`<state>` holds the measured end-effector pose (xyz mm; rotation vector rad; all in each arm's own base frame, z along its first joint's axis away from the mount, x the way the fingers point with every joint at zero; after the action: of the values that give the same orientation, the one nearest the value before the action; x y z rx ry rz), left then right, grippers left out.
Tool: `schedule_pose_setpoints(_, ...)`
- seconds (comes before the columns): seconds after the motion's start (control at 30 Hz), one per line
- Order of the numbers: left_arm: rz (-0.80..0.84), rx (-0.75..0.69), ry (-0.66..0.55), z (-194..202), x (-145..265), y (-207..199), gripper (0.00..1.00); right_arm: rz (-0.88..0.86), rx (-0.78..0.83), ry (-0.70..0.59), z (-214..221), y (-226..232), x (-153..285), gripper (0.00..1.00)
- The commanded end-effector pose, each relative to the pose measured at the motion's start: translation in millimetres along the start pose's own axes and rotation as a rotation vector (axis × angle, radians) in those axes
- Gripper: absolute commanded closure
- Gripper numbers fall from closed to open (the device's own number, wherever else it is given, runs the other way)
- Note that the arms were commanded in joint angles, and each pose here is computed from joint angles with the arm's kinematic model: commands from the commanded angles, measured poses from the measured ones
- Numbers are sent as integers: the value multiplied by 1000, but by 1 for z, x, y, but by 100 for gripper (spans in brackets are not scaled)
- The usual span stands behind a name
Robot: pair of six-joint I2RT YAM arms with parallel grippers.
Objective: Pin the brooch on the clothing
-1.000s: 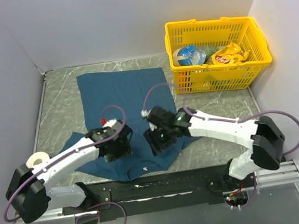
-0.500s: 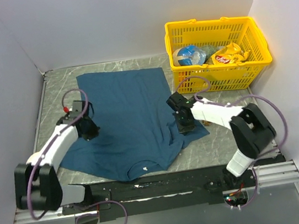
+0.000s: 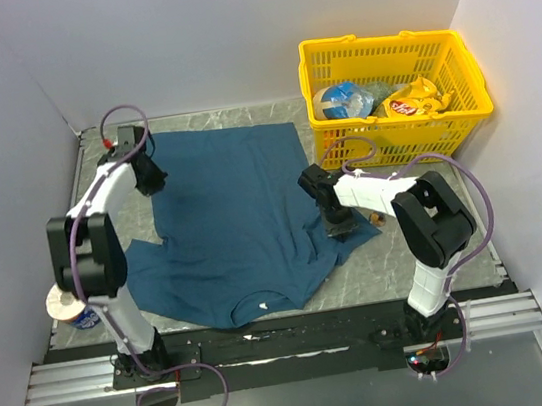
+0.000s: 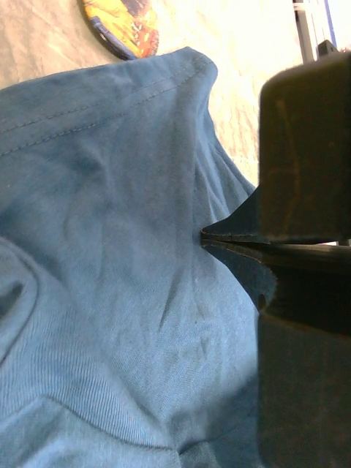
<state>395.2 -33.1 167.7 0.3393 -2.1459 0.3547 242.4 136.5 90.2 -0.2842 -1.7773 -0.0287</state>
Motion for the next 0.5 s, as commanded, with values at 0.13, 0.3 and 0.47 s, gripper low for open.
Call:
schedule_pose_setpoints(0.13, -42, -60, -21, -46, -34, -10, 99, 216, 6, 74, 19, -34, -5, 100)
schedule_pose_setpoints(0.3, -55, -66, -9, -57, -55, -10, 99, 231, -10, 90, 20, -38, -1, 100)
schedule_pose_setpoints(0.47, -39, -74, -3, -67, -78, -16, 99, 275, -22, 56, 17, -46, 2, 100)
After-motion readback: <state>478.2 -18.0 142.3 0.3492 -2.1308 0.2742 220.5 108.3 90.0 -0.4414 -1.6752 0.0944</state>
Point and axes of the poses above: each gripper's point midway between its finger pads, its own x axis back along the fingers, its own y axis along the line the jaws close on, z = x × y, the point moved 8 cm from there along x, back along the fingers, and after that the axes turned 13 degrees about -x, right-handed, at the moved point
